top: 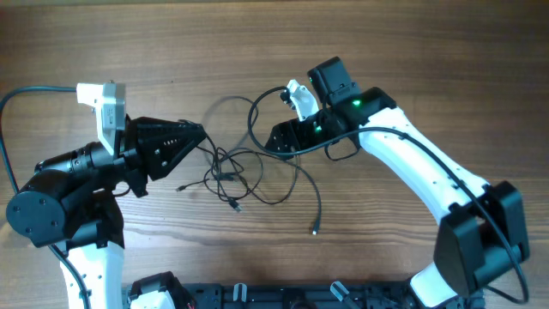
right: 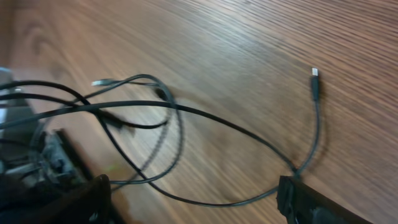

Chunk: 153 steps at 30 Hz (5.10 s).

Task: Untangle cables

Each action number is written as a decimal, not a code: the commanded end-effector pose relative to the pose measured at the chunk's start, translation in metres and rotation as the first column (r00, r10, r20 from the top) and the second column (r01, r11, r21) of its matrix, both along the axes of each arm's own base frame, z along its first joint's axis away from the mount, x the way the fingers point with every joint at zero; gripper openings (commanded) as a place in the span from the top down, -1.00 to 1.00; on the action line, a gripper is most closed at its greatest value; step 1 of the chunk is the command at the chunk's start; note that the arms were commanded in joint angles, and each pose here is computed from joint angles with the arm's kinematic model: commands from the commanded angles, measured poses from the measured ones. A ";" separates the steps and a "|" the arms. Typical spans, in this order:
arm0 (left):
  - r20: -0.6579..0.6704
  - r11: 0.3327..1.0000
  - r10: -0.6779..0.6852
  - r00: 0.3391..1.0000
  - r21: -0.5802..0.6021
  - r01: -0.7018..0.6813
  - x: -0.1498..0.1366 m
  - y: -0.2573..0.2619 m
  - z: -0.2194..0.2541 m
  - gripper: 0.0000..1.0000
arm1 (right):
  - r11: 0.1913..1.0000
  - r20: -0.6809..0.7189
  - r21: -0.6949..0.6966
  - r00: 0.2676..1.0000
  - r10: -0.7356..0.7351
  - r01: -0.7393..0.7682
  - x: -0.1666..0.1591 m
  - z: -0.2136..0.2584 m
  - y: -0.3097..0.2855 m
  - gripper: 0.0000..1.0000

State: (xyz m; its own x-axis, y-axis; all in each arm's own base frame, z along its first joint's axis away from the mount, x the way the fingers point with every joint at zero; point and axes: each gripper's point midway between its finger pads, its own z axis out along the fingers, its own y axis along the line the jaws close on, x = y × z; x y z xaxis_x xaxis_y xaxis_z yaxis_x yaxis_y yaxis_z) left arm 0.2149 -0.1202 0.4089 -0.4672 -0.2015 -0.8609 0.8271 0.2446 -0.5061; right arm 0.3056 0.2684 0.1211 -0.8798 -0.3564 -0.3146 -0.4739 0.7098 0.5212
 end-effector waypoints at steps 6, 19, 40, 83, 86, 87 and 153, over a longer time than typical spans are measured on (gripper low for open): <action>0.010 1.000 0.008 1.000 -0.012 -0.008 -0.002 -0.001 0.005 0.84 | 0.993 -0.193 -0.113 0.981 0.000 -0.022 -0.020 -0.069 0.005 -0.67; 0.000 1.000 0.007 1.000 -0.015 -0.007 -0.002 -0.001 0.005 0.85 | 0.983 -0.092 -0.159 0.992 0.080 -0.094 -0.063 -0.074 0.078 -0.42; 0.039 0.888 0.449 0.892 -0.133 -0.441 0.037 0.092 0.029 0.90 | 0.782 0.009 -0.618 0.994 0.107 -0.079 -0.066 -0.098 -0.009 -1.00; -0.560 0.686 0.682 0.470 0.269 -0.676 0.059 0.175 -0.198 0.92 | 0.749 0.511 0.645 0.814 -0.276 -0.151 -0.011 0.324 -0.113 0.91; -0.556 0.695 0.687 0.468 0.316 -0.646 0.060 0.165 -0.206 0.92 | 0.636 0.364 0.722 0.931 -0.017 -0.271 -0.013 0.290 -0.100 0.91; -0.555 0.701 0.686 0.471 0.328 -0.634 0.061 0.160 -0.208 0.92 | 0.588 0.318 0.754 0.946 0.061 -0.291 -0.012 0.279 -0.100 0.91; -0.232 0.278 0.956 0.180 0.910 -0.309 0.062 0.113 -0.324 -1.00 | 0.123 0.610 -0.345 0.322 -0.724 0.931 0.119 0.028 -0.376 0.91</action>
State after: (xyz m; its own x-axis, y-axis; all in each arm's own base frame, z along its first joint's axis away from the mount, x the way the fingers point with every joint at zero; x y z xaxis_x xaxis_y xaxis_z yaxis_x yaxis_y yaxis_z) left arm 0.2757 -0.0071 0.0847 -0.8333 -0.4064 -0.3748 -0.3866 0.9130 -0.1304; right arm 0.4187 -0.0984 0.0662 -0.7450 0.4578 -0.4852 0.6005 0.7770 -0.1888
